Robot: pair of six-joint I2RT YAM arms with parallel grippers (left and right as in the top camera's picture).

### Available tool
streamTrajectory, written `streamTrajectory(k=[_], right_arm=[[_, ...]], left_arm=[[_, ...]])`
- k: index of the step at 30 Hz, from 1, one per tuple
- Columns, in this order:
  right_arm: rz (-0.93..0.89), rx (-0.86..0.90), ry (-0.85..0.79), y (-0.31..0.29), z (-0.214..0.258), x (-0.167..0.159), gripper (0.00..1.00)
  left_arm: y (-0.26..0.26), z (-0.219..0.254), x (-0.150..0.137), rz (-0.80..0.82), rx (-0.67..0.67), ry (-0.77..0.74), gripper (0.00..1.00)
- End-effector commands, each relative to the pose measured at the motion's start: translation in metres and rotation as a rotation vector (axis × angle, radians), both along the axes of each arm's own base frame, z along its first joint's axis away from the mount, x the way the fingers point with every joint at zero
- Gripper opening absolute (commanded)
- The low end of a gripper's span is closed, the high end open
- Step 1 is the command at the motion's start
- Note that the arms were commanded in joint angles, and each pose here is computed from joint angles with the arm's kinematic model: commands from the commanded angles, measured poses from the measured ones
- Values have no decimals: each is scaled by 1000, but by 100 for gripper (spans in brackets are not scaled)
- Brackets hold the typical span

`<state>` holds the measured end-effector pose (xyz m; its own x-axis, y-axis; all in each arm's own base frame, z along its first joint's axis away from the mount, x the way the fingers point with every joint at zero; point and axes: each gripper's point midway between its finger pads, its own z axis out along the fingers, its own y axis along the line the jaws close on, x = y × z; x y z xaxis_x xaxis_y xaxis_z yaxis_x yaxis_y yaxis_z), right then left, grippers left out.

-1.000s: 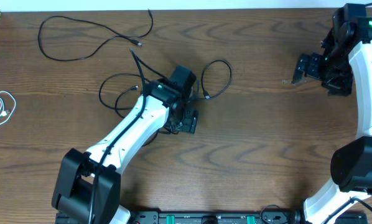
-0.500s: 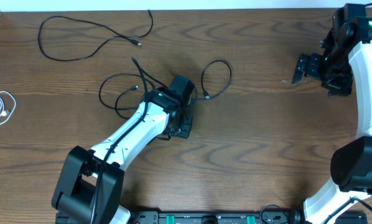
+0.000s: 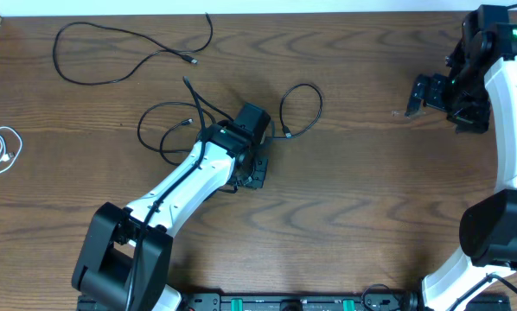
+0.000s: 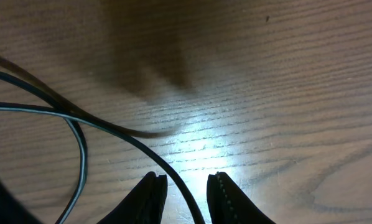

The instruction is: Untangle cables

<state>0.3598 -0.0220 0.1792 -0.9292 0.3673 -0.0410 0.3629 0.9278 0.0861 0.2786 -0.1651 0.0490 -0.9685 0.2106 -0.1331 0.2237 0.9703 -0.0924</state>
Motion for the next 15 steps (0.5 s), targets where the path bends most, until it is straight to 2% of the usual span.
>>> streamTrajectory(k=[1, 10, 13, 15], right_arm=[[-10, -3, -27, 1, 9, 0, 99], [-10, -3, -27, 1, 9, 0, 99], [-10, -3, -27, 1, 9, 0, 99], [-10, -3, -27, 1, 9, 0, 99]], left_arm=[[2, 1, -2, -3, 14, -1, 28], [4, 0, -6, -3, 21, 19, 27], [4, 0, -5, -4, 19, 15, 20], [3, 1, -4, -4, 16, 9, 19]])
